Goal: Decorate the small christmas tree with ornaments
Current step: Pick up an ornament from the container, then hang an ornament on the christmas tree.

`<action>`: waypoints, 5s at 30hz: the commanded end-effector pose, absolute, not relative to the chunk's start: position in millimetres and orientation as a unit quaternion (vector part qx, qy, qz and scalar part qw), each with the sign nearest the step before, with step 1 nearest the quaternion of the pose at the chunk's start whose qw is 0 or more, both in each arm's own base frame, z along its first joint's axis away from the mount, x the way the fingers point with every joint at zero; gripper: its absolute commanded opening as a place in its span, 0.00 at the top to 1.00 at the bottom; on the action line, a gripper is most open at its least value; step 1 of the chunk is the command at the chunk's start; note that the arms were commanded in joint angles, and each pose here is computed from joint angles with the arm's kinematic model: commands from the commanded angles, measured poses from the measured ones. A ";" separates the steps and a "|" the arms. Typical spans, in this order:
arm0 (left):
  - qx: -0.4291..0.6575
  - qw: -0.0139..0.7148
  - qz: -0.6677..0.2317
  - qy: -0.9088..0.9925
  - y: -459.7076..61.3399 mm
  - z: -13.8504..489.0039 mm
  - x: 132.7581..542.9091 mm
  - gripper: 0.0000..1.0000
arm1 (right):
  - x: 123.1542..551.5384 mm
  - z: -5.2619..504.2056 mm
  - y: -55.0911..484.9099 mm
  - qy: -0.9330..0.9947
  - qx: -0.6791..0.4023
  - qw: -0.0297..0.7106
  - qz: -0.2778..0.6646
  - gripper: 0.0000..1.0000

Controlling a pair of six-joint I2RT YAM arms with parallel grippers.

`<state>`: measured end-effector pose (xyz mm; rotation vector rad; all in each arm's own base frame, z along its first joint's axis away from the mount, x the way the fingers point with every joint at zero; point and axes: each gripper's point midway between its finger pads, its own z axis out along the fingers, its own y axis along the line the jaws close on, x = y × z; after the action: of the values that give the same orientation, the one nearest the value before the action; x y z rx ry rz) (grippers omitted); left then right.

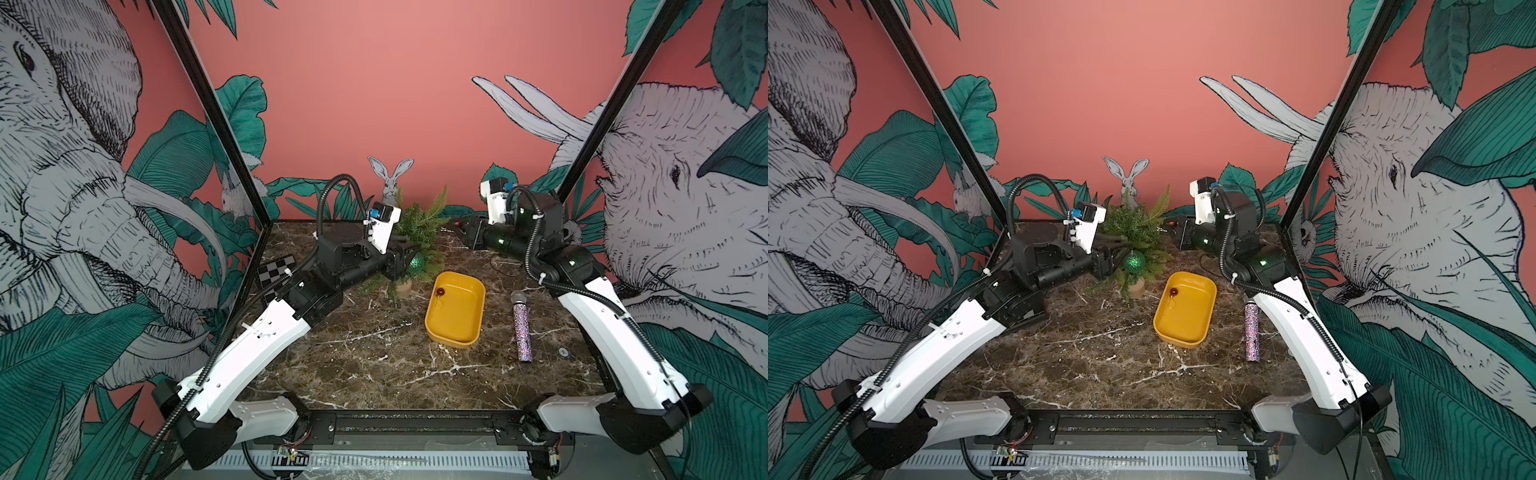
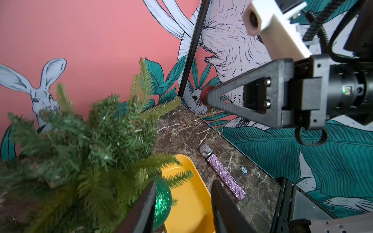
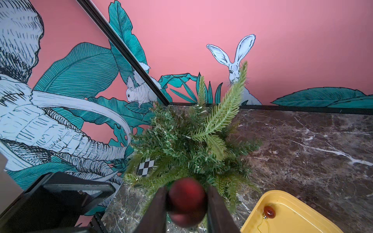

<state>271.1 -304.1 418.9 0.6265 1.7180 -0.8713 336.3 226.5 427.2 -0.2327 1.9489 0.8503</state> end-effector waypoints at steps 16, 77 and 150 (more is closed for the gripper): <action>0.312 0.511 -0.388 0.701 -356.1 446.1 286.1 0.59 | 345.4 483.1 223.7 0.737 -0.042 0.527 0.421 0.71; 0.289 0.516 -0.360 0.721 -392.7 432.5 331.2 1.00 | 379.4 453.4 205.2 0.704 0.017 0.534 0.468 0.70; 0.265 0.510 -0.329 0.749 -388.3 407.9 354.4 1.00 | 409.4 410.2 197.9 0.708 0.028 0.538 0.456 0.71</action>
<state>360.4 -394.5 393.6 0.6488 1.8306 -0.7639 414.8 202.7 387.3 0.0737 1.7629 1.0664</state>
